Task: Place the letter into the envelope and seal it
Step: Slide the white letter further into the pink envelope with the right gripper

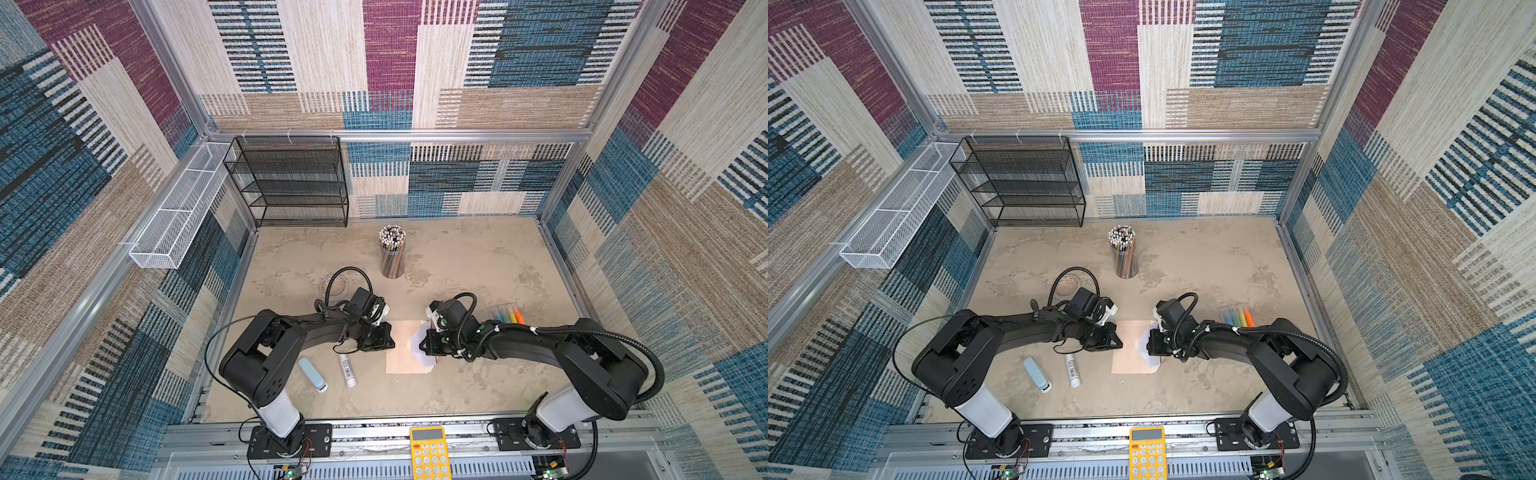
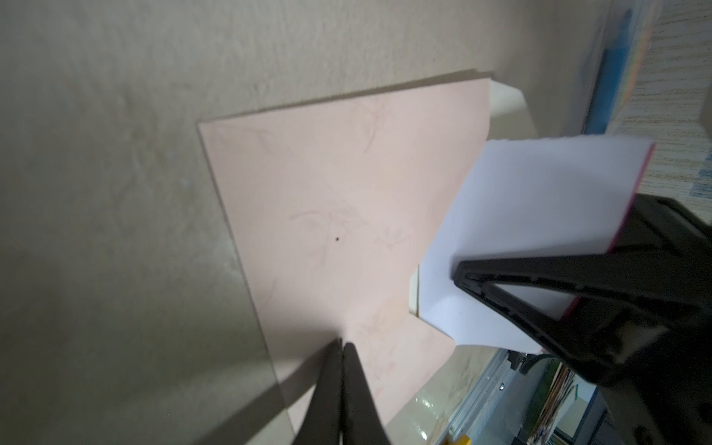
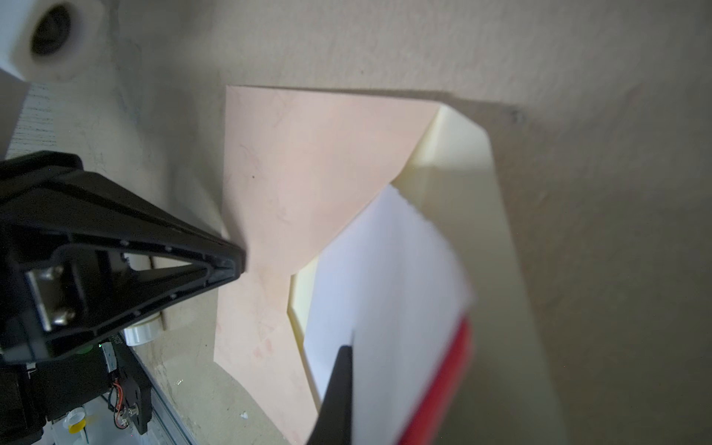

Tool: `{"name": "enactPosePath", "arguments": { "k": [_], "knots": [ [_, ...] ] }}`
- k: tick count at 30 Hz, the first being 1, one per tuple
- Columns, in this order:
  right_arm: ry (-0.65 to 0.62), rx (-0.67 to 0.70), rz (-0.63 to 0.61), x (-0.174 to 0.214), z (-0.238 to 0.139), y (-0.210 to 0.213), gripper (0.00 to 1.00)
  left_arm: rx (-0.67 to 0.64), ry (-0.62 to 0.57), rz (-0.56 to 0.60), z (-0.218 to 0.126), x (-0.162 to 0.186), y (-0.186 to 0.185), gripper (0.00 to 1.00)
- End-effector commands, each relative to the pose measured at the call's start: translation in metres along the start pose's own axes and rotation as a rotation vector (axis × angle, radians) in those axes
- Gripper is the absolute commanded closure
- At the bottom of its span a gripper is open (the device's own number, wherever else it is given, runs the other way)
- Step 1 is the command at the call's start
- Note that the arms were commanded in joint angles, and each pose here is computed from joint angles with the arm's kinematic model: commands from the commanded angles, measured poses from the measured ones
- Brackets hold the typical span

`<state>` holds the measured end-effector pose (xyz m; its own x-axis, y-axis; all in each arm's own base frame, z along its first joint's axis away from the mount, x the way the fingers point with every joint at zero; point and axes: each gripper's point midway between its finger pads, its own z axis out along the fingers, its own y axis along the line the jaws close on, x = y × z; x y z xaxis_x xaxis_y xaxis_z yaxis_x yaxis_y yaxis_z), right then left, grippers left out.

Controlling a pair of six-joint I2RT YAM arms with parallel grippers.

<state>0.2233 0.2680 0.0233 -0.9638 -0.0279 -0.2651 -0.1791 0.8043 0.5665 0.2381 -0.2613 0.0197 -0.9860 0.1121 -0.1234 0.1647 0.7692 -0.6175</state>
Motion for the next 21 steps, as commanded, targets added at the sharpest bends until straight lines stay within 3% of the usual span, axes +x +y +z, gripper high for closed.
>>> {"name": "enactPosePath", "arguments": {
  "k": [1, 12, 21],
  "knots": [
    [-0.01, -0.025, -0.012, -0.004, 0.0, 0.007, 0.92, -0.024, 0.001, 0.026, -0.001, 0.001, 0.004, 0.93],
    [-0.042, 0.026, -0.017, -0.006, -0.017, 0.003, 0.6, -0.024, -0.014, 0.045, -0.011, -0.001, -0.003, 0.91],
    [-0.05, 0.048, -0.014, -0.009, -0.025, 0.003, 0.56, -0.026, -0.016, 0.049, -0.013, -0.001, -0.004, 0.88]
  ]
}}
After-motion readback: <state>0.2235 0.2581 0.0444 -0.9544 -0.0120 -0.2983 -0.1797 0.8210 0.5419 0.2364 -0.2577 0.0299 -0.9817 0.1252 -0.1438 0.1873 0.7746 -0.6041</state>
